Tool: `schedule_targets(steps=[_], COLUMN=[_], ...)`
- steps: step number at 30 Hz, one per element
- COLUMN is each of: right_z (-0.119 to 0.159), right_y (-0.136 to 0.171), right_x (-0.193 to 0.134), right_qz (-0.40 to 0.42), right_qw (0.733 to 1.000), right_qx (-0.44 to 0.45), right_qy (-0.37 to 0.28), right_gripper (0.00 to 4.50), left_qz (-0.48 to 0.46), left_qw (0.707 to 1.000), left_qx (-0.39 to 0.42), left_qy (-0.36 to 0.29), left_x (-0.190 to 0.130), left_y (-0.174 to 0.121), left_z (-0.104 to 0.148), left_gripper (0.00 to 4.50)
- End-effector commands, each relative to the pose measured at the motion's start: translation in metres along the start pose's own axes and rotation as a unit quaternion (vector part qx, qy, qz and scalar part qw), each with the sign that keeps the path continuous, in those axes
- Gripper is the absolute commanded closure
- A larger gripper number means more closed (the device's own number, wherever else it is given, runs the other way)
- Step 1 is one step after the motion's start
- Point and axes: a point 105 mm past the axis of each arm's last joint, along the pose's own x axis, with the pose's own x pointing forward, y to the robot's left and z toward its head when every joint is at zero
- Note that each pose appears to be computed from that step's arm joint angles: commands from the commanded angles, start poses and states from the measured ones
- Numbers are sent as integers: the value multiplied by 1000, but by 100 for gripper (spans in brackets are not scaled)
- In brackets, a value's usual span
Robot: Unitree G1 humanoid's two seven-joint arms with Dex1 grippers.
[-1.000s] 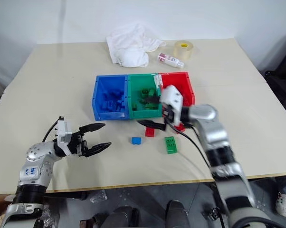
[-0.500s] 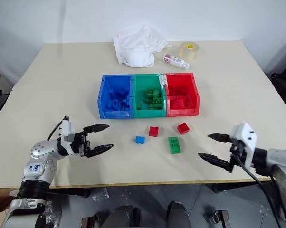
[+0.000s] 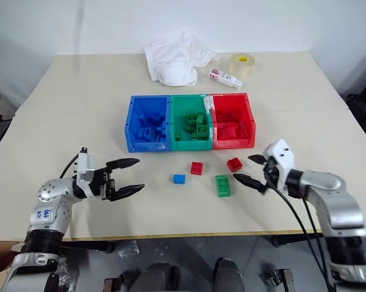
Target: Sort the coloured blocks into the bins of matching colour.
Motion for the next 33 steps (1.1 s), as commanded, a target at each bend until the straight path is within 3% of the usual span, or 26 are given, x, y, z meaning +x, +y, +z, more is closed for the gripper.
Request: schedule_targets(steps=[1,3,6,13,19,23,28,33], right_z=[0,-6,-7,13,67,106,125,134], right_y=[-9,-11,-8,-1,8,-19,-49,-61], right_x=[10,16,19,6,-8,-4,23,42], right_qz=[-16,-18,-14,-20,-24,-76,-105,-108], right_qw=[1000,1000,1000,999,992,982,977,975], right_qx=[-8,-8,-5,-21,-50,-74,-94,-102], right_qy=[0,11,7,-33,-117,-159,-159,-167], right_gripper=[3,3,66,302,303,303,303,131], left_qz=[5,7,11,11,5,-2,-7,-10], left_qw=[1000,1000,1000,1000,1000,1000,1000,1000], left_qx=[19,19,20,18,17,15,18,21], left_qy=[-7,-6,-4,-1,-4,-5,-9,-12], left_x=[-5,-6,-9,-11,-7,-4,2,6], left_y=[-1,-2,-3,-8,-10,-10,-6,-4], left_z=[10,11,11,10,9,8,9,10], left_gripper=[0,0,0,0,0,0,0,0])
